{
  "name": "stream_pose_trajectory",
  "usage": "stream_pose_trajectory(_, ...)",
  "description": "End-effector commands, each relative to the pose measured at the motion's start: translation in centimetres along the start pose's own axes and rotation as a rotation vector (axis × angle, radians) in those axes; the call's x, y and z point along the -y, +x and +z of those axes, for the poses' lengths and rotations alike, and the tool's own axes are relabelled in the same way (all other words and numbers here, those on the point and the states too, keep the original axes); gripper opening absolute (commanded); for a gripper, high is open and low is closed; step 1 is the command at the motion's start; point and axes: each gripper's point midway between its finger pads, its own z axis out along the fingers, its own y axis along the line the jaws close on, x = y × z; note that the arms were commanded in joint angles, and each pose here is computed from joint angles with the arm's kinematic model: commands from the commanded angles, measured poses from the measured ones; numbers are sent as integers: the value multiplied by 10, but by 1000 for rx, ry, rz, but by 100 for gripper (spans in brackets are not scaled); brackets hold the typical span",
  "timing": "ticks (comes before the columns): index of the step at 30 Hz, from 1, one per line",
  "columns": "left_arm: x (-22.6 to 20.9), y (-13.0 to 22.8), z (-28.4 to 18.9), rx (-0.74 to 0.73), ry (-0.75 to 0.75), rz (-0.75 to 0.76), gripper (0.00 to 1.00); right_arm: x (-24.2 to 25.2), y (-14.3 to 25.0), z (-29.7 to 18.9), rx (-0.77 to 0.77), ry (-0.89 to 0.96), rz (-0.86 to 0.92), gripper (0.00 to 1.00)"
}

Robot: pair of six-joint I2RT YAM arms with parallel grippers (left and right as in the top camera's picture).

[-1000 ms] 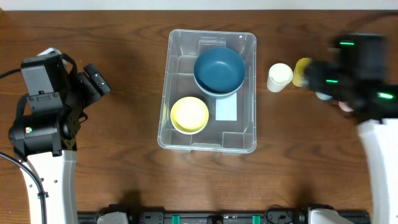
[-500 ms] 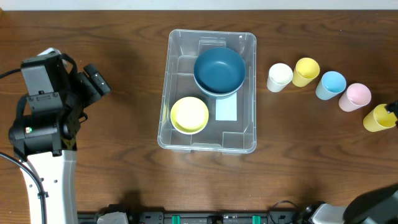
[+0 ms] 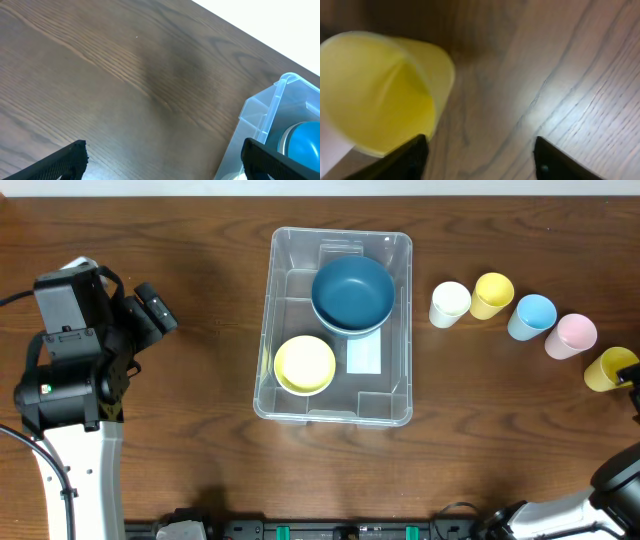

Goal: Pack container
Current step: 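Move the right gripper to the far right yellow cup and grasp it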

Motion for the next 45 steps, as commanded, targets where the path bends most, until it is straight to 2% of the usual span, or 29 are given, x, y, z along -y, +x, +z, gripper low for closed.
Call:
stream_pose_trajectory(1,-1,-6,-5,22,-4,-7,98,0,1,11,-26,-14,9,57)
stream_pose_trajectory(3,-1,-6,-5,22,-4,-7,98,-3,2,17,-36,-13,2,52)
stream_pose_trajectory(5,-1,-6,-5,22,-4,-7,98,-4,2,22,-41,-9,-4,32)
stream_pose_trajectory(7,-1,-6,-5,22,-4,-7,98,-3,-2,23,-24,5,-7,20)
stream_pose_trajectory(9,-1,-6,-5,22,-4,-7,98,-2,-6,21,-4,13,-5,16)
stream_pose_trajectory(13,-1,-6,-5,22,-4,-7,98,0,-6,19,-1,11,-5,30)
stream_pose_trajectory(16,-1,-6,-5,22,-4,-7,98,-3,-3,18,-13,-5,-5,31)
stream_pose_trajectory(21,-1,-6,-5,22,-4,-7,98,-28,0,3,-18,-145,-41,34)
stream_pose_trajectory(24,-1,-6,-5,22,-4,-7,98,-44,-5,-15,21,-239,-68,39)
stream_pose_trajectory(28,-1,-6,-5,22,-4,-7,98,-50,-14,-35,93,-276,-78,45)
stream_pose_trajectory(39,-1,-6,-5,22,-4,-7,98,-43,-25,-28,138,-217,-67,50)
stream_pose_trajectory(45,-1,-6,-5,22,-4,-7,98,-36,-23,-3,100,-146,-59,53)
